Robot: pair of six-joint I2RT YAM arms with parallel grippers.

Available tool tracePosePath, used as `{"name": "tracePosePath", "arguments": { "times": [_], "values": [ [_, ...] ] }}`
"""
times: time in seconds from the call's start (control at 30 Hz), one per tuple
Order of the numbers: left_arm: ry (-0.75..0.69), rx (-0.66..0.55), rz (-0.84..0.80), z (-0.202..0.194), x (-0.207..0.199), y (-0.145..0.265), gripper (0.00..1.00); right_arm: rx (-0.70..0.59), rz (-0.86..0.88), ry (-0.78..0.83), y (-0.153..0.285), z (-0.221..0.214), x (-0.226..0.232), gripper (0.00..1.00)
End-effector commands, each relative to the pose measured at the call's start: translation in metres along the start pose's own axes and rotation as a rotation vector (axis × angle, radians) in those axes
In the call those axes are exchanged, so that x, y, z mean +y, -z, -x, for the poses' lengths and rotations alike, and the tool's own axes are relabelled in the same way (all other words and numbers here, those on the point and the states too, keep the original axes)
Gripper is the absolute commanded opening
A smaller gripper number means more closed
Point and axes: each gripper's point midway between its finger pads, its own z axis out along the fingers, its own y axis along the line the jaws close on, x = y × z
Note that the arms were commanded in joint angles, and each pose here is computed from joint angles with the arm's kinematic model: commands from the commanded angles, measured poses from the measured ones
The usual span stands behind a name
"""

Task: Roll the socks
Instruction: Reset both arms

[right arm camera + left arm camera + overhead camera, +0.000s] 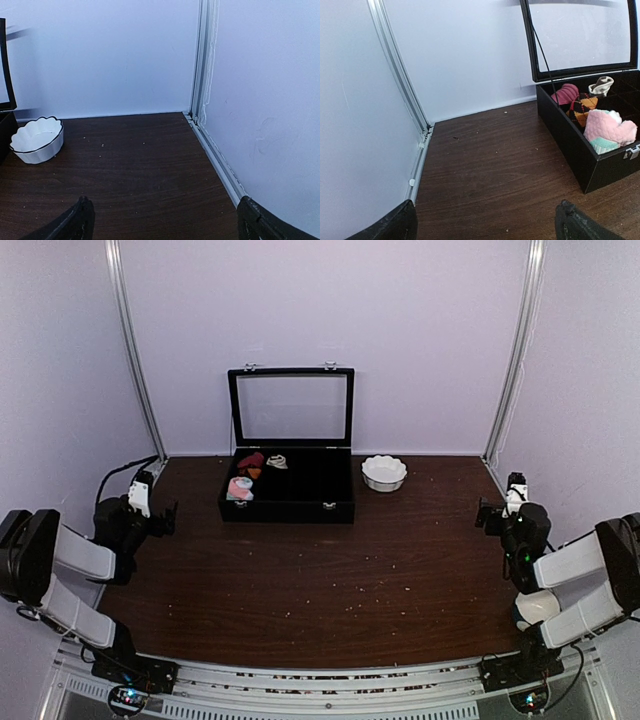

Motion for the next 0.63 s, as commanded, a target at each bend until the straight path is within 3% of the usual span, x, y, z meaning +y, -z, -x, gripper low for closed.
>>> {"name": "tracePosePath", "arguments": {
  "times": [0.0,0.6],
  "values": [
    [-0.011,-0.07,0.04,0.0205,0.0102,-0.0022,0.98,-0.08,0.043,-0.018,-0.0039,0.0235,0.0052,1.0],
    [-0.011,-0.071,0.04,0.0209,0.0104,-0.0021,0.98,-0.072,0.043,-0.015,-0.004,0.022,0.0054,1.0]
  ]
}}
